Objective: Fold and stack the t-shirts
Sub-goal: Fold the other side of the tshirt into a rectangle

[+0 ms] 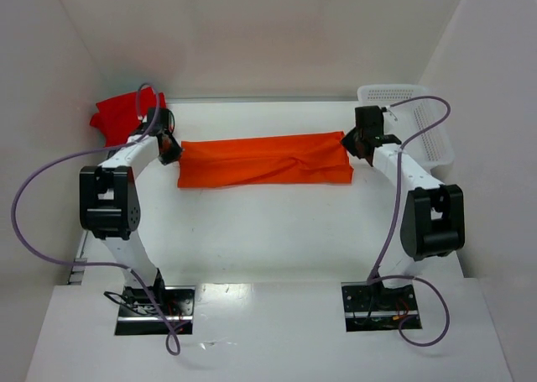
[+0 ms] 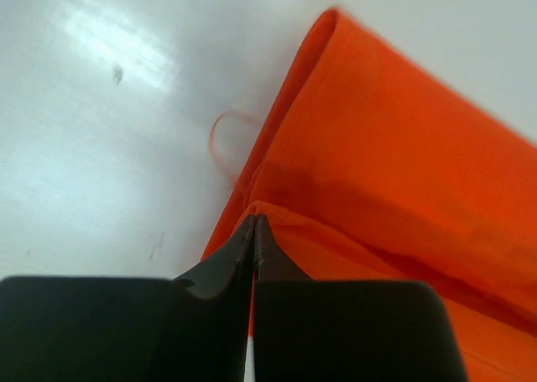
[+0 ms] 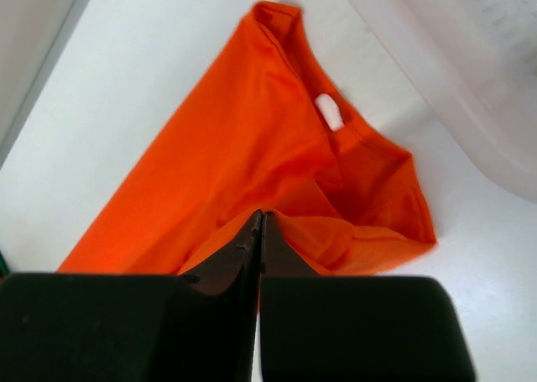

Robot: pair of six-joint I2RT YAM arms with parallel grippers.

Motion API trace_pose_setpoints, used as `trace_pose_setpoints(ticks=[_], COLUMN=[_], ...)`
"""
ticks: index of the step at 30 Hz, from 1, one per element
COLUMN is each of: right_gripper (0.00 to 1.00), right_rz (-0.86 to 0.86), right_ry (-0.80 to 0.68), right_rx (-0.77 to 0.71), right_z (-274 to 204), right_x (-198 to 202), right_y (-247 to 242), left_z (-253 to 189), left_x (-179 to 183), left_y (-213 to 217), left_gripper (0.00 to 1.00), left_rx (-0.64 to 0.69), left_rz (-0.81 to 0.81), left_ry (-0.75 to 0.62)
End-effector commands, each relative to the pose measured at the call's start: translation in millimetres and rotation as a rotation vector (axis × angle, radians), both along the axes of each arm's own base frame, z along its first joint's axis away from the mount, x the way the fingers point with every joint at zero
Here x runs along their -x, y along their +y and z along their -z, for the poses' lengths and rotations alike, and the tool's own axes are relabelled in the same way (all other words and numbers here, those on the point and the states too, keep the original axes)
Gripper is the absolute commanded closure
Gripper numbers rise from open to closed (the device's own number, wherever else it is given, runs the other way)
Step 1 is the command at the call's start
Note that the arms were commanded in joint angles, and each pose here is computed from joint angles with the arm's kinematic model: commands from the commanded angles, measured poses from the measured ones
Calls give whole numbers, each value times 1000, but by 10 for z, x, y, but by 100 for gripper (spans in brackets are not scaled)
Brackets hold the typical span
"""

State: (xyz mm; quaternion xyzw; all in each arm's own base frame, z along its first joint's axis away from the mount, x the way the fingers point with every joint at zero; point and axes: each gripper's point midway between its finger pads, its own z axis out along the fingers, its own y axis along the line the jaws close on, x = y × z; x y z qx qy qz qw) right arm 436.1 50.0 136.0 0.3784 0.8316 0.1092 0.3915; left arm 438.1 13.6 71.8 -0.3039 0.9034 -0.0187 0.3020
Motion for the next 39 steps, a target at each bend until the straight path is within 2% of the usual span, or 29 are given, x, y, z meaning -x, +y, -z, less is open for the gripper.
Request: trace_pose_setpoints(ticks=[1,7,15,20,22,29,32,39], right_gripper=[100,100,100,100,100,100,100,100], right_rz=[15,-1,-22,-28,-28,-43,-58,-62], right_ry=[-71,-44,-12,-44,-71,-111,-98,-36], right_rx=[23,12,21,12,9,-31,-55,-70], right_z=[-34,149,294,132,2,-142,-107,9], right_x=[-402,-491,-396,-279,-182,279,392,830], right_y=[-76,-28,-24,-20,-30,-11,29,141], left_z=[74,123,158,-54,-281,-625,-592,-621], left_x=[-304,-491,-424,-347,-291,258,552,960], left_y=[88,95,112,125,143,35,-39,-96], left_gripper=[100,100,100,100,100,100,100,100], left_rx=[-38,-39,-51,-60,-70,-23,14,42], left_rz=[10,10,12,6,-2,8,14,12], left_ry=[-18,-29,-11,-49,-94,-154,-139,-124])
